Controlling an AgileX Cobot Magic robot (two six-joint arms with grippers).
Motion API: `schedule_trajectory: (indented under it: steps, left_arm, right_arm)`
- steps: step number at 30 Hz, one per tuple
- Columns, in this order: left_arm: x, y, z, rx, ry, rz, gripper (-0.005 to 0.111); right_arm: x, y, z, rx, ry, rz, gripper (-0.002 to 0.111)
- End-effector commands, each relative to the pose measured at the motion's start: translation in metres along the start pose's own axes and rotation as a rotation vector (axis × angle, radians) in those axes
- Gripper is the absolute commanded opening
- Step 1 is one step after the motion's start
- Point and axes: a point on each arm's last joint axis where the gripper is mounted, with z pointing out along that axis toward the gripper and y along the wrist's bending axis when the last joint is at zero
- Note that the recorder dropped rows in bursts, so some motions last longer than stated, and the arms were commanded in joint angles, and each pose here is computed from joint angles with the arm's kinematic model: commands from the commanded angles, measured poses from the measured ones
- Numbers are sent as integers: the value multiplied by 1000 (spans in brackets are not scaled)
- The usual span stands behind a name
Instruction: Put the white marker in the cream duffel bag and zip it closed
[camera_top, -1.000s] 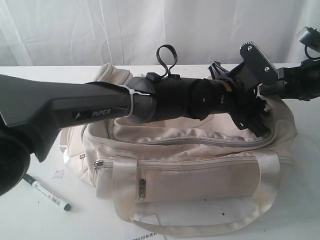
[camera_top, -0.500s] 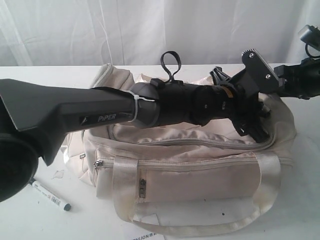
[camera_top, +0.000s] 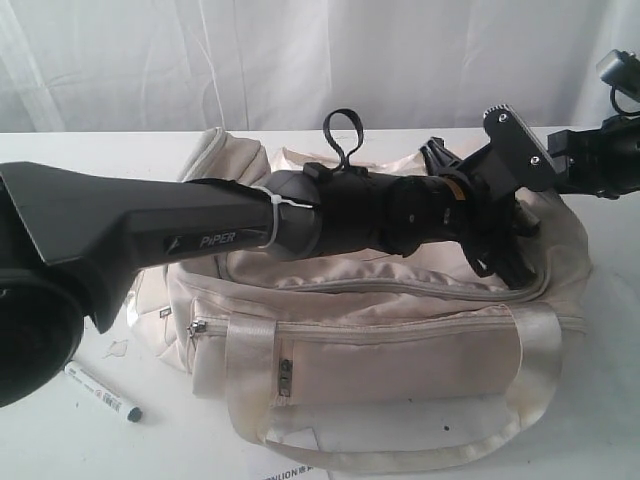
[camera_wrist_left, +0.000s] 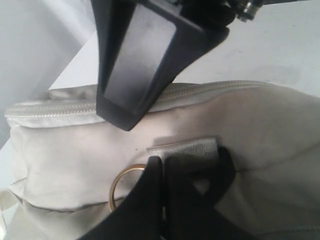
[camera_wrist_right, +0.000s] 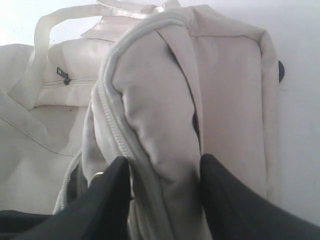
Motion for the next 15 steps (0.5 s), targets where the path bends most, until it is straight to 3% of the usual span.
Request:
schedule_trajectory:
  steps: [1,5,15]
  left_arm:
    - [-14,4,-8,-18,-35,106,0]
    - [-31,12,-23,-21,-56,140,0]
    - [-47,11,-51,120,50,124,0]
  right_arm:
    - [-2,-1,-1,-3,-12,0,42]
    - [-2,-1,-1,-3,-12,0,42]
    - [-2,-1,-1,-4,-21,8,42]
